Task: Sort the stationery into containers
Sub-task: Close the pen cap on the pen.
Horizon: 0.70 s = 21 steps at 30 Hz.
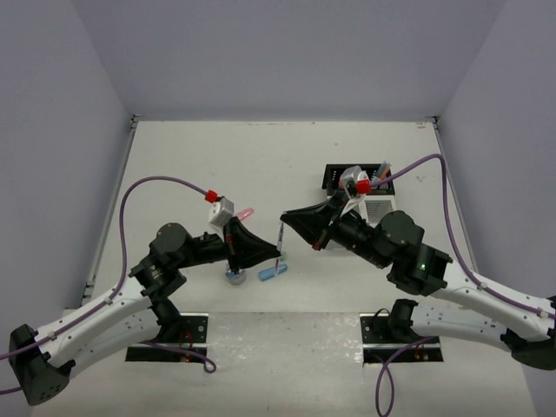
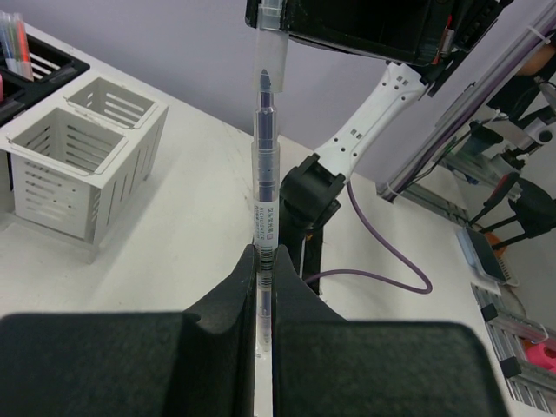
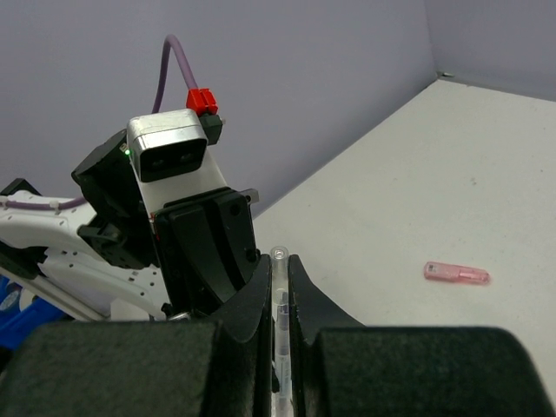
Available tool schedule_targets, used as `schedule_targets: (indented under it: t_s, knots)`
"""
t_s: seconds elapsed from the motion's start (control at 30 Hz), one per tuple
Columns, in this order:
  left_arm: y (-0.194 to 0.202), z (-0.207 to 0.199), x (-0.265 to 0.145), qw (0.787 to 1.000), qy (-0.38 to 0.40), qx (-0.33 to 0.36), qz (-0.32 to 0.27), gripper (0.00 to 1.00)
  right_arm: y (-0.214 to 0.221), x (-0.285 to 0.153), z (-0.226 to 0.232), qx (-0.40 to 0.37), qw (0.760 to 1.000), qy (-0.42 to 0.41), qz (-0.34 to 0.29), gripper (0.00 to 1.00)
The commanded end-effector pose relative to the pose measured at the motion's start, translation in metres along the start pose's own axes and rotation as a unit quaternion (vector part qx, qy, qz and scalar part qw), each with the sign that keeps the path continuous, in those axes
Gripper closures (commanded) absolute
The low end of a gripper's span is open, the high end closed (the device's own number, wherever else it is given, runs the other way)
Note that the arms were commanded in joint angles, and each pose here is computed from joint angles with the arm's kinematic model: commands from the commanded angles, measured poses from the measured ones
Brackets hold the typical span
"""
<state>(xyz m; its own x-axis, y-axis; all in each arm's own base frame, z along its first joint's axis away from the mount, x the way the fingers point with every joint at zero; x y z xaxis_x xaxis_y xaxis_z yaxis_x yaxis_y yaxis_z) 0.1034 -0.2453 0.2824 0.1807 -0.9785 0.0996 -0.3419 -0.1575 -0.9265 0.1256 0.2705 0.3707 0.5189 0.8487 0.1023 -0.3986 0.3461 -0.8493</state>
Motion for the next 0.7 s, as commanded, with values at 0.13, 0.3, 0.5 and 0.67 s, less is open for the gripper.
schedule_targets:
  t_s: [0.13,0.3,0.5,0.67]
  knots:
    - [-0.037,-0.006,0.000,0.997,-0.014,0.061,-0.046,1.00,0.008,-0.003,0.004,-0.014,0.998,-0.005,0.055,1.00]
    - [-0.043,-0.005,0.000,0.996,-0.024,0.067,-0.051,1.00,0.015,-0.001,0.005,-0.019,0.997,-0.009,0.081,1.00]
    - [-0.045,-0.005,0.001,0.996,-0.027,0.069,-0.054,1.00,0.023,0.005,0.002,-0.019,0.995,0.000,0.098,1.00]
    - [-0.050,-0.006,-0.001,0.995,-0.032,0.080,-0.054,1.00,0.026,0.006,-0.006,-0.023,0.994,0.025,0.103,1.00]
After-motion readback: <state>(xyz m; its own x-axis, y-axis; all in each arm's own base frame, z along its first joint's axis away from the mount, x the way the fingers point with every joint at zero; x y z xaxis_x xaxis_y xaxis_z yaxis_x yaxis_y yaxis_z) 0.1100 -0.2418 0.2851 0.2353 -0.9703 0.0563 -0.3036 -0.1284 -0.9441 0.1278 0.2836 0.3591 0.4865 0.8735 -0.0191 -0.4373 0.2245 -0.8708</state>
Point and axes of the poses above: each gripper's point midway between its finger pads, its own x axis out along the fingers, its own z axis along the line the jaws close on, y = z × x, the point moved 4 cm from there along -x, back along the fingers, and after that the axes turned 6 degrees about x, right-handed, at the moved point
